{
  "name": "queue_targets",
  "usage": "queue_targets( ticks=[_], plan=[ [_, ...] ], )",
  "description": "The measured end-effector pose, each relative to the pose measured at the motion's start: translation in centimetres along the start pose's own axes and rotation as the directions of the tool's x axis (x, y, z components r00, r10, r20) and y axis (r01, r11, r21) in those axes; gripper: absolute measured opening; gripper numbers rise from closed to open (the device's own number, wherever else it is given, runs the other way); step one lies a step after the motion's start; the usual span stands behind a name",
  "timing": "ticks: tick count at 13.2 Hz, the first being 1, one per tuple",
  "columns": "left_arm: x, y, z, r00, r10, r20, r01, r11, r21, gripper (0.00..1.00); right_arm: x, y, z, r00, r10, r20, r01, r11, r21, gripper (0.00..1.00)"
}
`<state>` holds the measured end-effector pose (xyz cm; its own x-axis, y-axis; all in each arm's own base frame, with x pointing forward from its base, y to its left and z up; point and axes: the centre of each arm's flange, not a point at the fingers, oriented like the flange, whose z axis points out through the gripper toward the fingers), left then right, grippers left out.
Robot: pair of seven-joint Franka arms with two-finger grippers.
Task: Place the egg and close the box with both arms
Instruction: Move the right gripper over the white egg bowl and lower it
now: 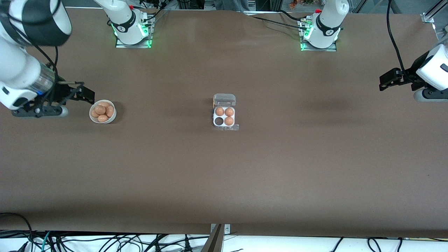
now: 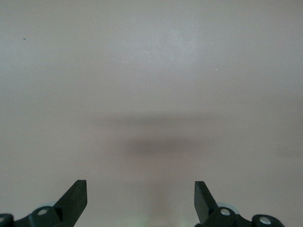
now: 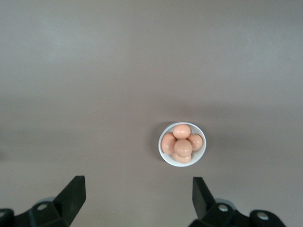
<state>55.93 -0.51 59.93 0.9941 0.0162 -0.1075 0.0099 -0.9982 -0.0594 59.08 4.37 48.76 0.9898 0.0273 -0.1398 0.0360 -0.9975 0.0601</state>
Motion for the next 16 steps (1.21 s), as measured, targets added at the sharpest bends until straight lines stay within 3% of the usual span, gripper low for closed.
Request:
queue_targets(
  ticks=[3,10,16],
  plan=[
    [0.0,0.0,0.0,1.000,0.000,-0.001,0.000,1.000,0.000,1.00,1.2,2.8,7.8,0.998,0.046,0.035,-0.046,0.999,-0.001,1.00],
    [0.0,-0.4,0.0,1.000,-0.007,-0.001,0.007,1.000,-0.001,1.00,-2.8,3.9,20.4,0.996,0.067,-0.055,-0.066,0.998,0.015,1.00],
    [0.0,-0.4,0.0,1.000,-0.007,-0.001,0.007,1.000,-0.001,1.00,-5.3,5.7,25.1,0.995,0.077,-0.070,-0.076,0.997,0.018,1.00]
  ],
)
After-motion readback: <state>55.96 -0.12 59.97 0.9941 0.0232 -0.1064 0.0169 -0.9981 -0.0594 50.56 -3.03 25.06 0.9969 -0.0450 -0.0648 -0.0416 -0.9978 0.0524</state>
